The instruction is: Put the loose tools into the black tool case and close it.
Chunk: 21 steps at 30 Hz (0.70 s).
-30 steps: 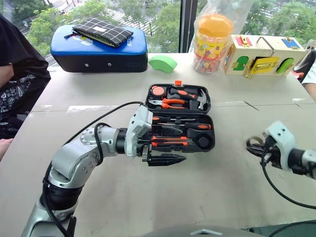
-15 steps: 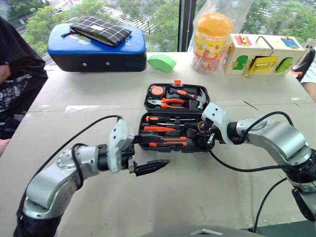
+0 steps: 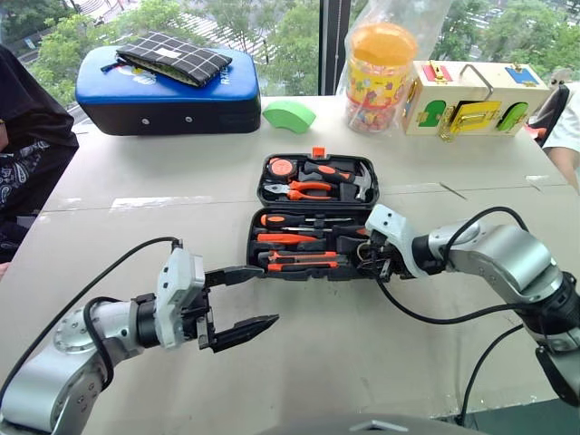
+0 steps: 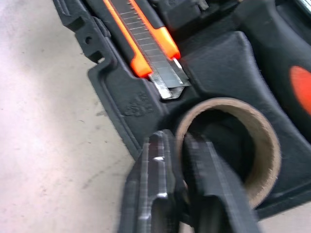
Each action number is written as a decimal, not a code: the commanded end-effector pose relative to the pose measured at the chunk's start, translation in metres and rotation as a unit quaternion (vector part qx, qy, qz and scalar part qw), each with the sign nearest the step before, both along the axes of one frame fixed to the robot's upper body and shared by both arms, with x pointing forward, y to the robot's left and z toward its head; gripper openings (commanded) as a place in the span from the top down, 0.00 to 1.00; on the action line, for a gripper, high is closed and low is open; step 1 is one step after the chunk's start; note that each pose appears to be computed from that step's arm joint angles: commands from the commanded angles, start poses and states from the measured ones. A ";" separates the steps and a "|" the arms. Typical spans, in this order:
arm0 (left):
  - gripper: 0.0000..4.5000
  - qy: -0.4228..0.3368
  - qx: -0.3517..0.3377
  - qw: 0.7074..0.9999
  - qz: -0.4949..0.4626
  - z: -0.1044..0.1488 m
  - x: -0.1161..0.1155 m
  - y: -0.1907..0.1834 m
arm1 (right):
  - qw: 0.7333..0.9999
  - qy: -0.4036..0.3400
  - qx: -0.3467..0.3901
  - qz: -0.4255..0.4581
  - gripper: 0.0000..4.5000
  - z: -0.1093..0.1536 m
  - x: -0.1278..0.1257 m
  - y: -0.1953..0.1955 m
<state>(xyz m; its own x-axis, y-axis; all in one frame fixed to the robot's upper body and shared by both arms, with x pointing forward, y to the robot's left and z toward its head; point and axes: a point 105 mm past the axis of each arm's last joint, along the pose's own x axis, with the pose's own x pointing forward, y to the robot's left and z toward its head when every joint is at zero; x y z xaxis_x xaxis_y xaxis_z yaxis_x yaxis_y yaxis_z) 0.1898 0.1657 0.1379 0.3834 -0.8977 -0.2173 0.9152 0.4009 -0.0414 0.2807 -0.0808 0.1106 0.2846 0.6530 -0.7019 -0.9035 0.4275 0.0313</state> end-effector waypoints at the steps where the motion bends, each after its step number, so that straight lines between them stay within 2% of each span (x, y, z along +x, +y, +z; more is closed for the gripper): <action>1: 0.00 -0.018 0.001 1.000 0.004 0.003 0.001 0.004 | 0.999 0.004 0.007 0.035 0.50 0.006 -0.011 0.000; 2: 0.00 -0.018 0.001 1.000 0.005 0.002 0.001 0.004 | 0.999 0.003 0.007 0.042 0.44 0.008 -0.013 0.000; 3: 0.00 -0.013 -0.011 1.000 0.021 0.002 0.006 0.006 | 0.998 0.010 0.034 0.060 0.31 0.019 -0.019 0.002; 7: 0.00 0.014 -0.045 0.995 0.084 -0.003 0.029 0.012 | 0.989 -0.005 0.117 0.085 0.31 0.056 -0.028 0.000; 9: 0.00 0.013 -0.062 0.988 0.138 -0.001 0.049 0.015 | 0.987 -0.069 0.134 0.059 0.31 0.069 -0.013 -0.005; 11: 0.00 0.012 -0.086 0.977 0.192 0.004 0.071 0.019 | 0.981 -0.102 0.163 -0.006 0.31 0.078 0.009 -0.012; 13: 0.00 0.021 -0.095 0.961 0.257 0.007 0.101 0.024 | 0.968 -0.097 0.214 -0.084 0.31 0.088 0.034 -0.022; 14: 0.00 0.032 -0.085 0.955 0.283 0.007 0.113 0.027 | 0.962 -0.085 0.235 -0.114 0.25 0.091 0.042 -0.027; 16: 0.00 0.059 -0.076 0.942 0.320 0.007 0.131 0.029 | 0.960 -0.114 0.214 -0.143 0.13 0.090 0.055 -0.034; 17: 0.00 0.063 -0.079 0.935 0.339 0.011 0.147 0.029 | 0.953 -0.131 0.201 -0.183 0.02 0.089 0.070 -0.041; 19: 0.00 0.068 -0.091 0.928 0.355 0.019 0.172 0.023 | 0.943 -0.158 0.170 -0.237 0.01 0.085 0.093 -0.049; 21: 0.00 0.080 -0.090 0.923 0.365 0.021 0.191 0.019 | 0.938 -0.153 0.155 -0.270 0.01 0.078 0.108 -0.053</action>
<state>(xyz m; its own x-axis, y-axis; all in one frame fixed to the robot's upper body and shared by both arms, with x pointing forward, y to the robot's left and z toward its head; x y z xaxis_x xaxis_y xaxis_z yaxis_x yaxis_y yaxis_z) 0.3710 0.1835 0.1586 0.8674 -0.4666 -0.1731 0.4081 0.8659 -0.2891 0.3772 -0.1285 0.1821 0.7423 0.5699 -0.3524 -0.5939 0.8031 0.0478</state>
